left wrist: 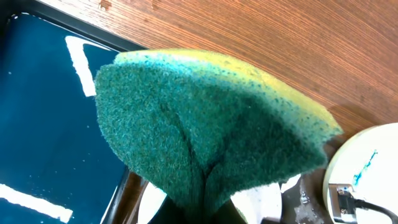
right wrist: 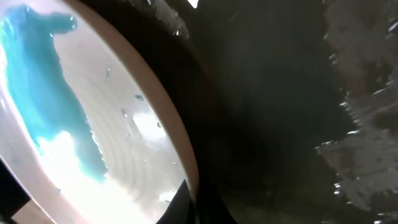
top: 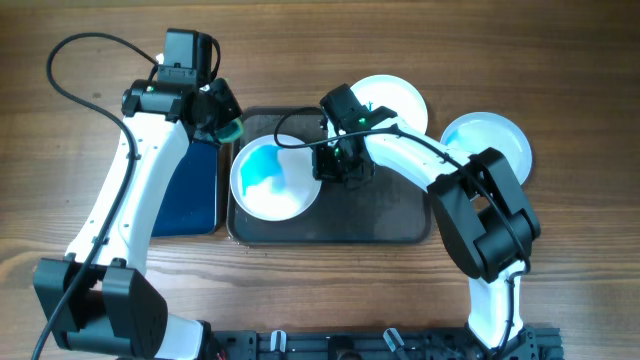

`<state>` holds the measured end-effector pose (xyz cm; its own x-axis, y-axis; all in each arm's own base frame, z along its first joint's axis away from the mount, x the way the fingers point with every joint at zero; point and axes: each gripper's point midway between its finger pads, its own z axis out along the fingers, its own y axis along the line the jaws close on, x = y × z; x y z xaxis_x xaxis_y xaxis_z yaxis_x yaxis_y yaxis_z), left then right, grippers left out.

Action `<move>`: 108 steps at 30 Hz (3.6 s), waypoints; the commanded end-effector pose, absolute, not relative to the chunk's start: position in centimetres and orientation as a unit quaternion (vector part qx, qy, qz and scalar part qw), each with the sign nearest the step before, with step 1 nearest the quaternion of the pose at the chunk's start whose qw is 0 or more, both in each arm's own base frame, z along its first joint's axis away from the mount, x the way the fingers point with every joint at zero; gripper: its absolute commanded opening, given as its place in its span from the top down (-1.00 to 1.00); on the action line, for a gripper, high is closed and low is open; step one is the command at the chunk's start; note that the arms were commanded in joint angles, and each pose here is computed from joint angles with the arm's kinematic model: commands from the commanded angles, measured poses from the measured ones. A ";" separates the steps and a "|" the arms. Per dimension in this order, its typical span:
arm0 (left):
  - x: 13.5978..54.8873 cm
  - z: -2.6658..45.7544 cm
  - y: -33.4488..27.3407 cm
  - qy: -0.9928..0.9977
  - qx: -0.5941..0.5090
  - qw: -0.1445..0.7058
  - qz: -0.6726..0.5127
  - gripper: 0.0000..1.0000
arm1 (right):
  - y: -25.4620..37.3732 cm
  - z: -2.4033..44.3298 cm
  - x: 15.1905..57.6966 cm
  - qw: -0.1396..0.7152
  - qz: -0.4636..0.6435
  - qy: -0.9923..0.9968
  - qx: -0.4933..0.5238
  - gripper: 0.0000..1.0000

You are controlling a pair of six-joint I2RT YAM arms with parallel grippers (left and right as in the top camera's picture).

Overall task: Clean dirty plates on tray and stack at the side
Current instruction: 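Lift the sponge away with the left gripper toward the blue tray, then lift the second plate with the right gripper and stack it right of tray, then grasp the last stained plate with the right gripper and slide it to tray center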

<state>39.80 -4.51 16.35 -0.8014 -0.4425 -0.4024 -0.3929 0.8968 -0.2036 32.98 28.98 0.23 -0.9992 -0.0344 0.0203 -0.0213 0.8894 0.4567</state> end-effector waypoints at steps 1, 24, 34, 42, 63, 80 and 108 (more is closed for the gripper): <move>40.1 16.9 -3.8 0.945 -0.219 0.238 -0.043 0.92 | 29.2 1.5 32.2 0.016 -0.242 -0.970 0.026 0.91; 40.1 16.8 -3.8 0.945 -0.221 0.236 -0.043 0.92 | 21.1 27.9 31.8 -0.528 0.356 -0.760 0.132 0.91; 39.7 16.6 -4.4 0.948 -0.217 0.223 -0.056 0.92 | 23.2 26.6 31.0 -0.521 0.311 -0.778 0.161 0.91; 39.3 16.4 -4.3 0.950 -0.219 0.215 -0.053 0.92 | 24.3 17.9 32.4 -0.335 0.033 -0.936 0.102 0.91; 39.3 16.4 -4.4 0.950 -0.219 0.216 -0.054 0.92 | -9.6 14.8 34.4 -0.177 -0.070 -0.893 -0.407 0.91; 40.2 16.9 -4.7 0.946 -0.216 0.234 -0.064 0.92 | -11.4 5.9 31.7 -0.100 -0.014 -0.893 -0.439 0.46; 41.0 13.2 -9.3 0.960 -0.178 0.184 -0.116 0.92 | 8.4 4.9 40.8 -0.041 -0.134 -0.981 -0.135 0.50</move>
<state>40.74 -9.07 13.25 -0.8659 -0.3918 -0.3108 -0.3087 0.9077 -0.2843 41.30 8.30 6.36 -0.9740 0.2067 -0.0923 0.1707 0.9385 0.3001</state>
